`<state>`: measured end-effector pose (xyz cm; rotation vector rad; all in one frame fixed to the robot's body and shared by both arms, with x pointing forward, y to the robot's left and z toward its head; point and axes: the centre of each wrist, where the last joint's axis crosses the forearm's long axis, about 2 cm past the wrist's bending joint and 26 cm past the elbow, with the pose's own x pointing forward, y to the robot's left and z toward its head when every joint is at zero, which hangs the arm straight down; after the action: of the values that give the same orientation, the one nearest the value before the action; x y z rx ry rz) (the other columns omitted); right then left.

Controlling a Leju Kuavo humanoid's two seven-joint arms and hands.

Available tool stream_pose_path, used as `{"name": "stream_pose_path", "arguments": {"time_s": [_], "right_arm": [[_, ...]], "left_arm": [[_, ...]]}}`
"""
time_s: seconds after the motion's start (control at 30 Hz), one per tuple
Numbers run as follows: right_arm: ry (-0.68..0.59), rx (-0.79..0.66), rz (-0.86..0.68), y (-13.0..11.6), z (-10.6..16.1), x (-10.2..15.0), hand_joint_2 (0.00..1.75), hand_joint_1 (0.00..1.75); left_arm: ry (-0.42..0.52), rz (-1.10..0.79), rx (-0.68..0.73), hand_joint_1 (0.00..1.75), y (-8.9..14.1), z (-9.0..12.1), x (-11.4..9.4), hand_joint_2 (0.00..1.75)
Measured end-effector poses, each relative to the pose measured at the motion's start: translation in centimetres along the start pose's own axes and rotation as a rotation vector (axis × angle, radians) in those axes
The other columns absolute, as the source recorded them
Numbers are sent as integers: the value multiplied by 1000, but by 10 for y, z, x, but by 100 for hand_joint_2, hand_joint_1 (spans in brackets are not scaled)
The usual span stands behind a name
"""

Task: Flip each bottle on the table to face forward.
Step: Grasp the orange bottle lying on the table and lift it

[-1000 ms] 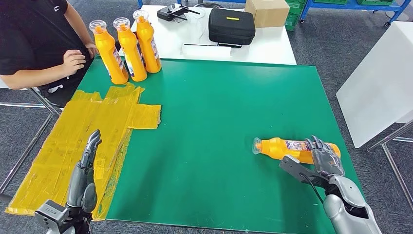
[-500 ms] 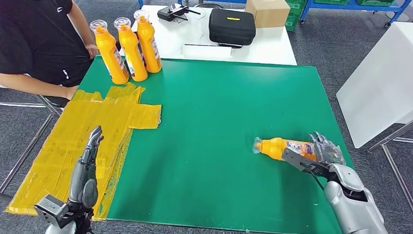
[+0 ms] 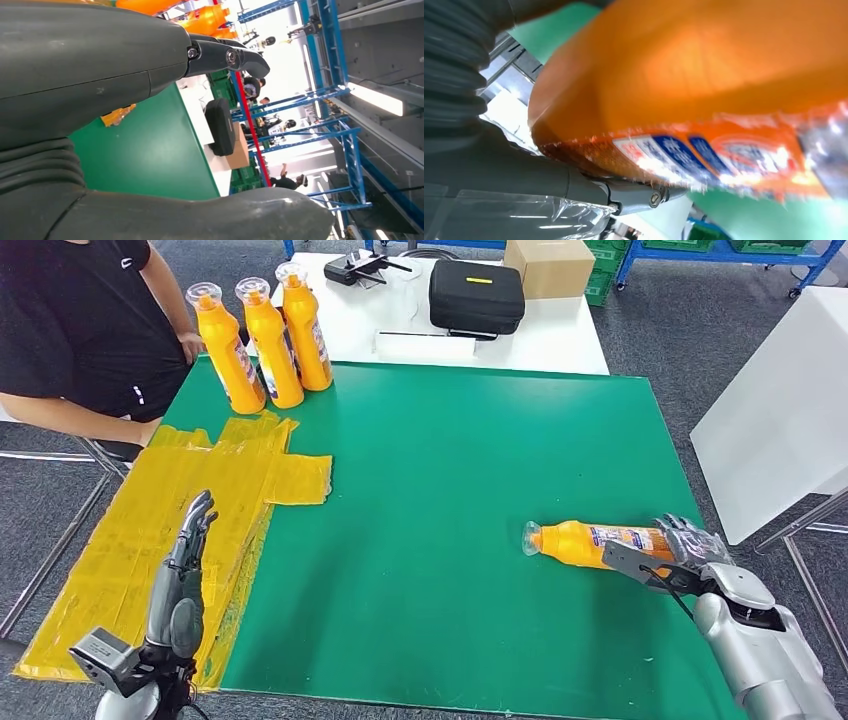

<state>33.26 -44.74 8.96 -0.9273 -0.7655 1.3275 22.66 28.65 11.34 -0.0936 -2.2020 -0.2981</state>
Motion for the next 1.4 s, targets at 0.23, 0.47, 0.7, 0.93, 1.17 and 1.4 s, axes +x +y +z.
{"name": "stream_pose_path", "arguments": {"time_s": [0.23, 0.47, 0.7, 0.93, 1.17, 1.4], "right_arm": [[8, 43, 7, 1, -2, -11, 175, 175], [-23, 114, -37, 11, 6, -29, 175, 175], [-76, 114, -88, 16, 7, -27, 175, 175], [-344, 57, -455, 24, 18, 10, 175, 175], [-631, 3, -776, 25, 40, 95, 175, 175], [-862, -156, -951, -4, 66, 182, 175, 175]], "left_arm": [[2, 7, 1, 0, 0, -3, -3, 0], [0, 20, 19, 0, 1, -6, -6, 0], [1, 27, 16, 0, 1, -7, -8, 0], [21, 204, 31, 0, -5, -3, -8, 0], [44, 435, 54, 0, -25, 4, -1, 175], [74, 606, 70, 0, -66, -3, 12, 175]]}}
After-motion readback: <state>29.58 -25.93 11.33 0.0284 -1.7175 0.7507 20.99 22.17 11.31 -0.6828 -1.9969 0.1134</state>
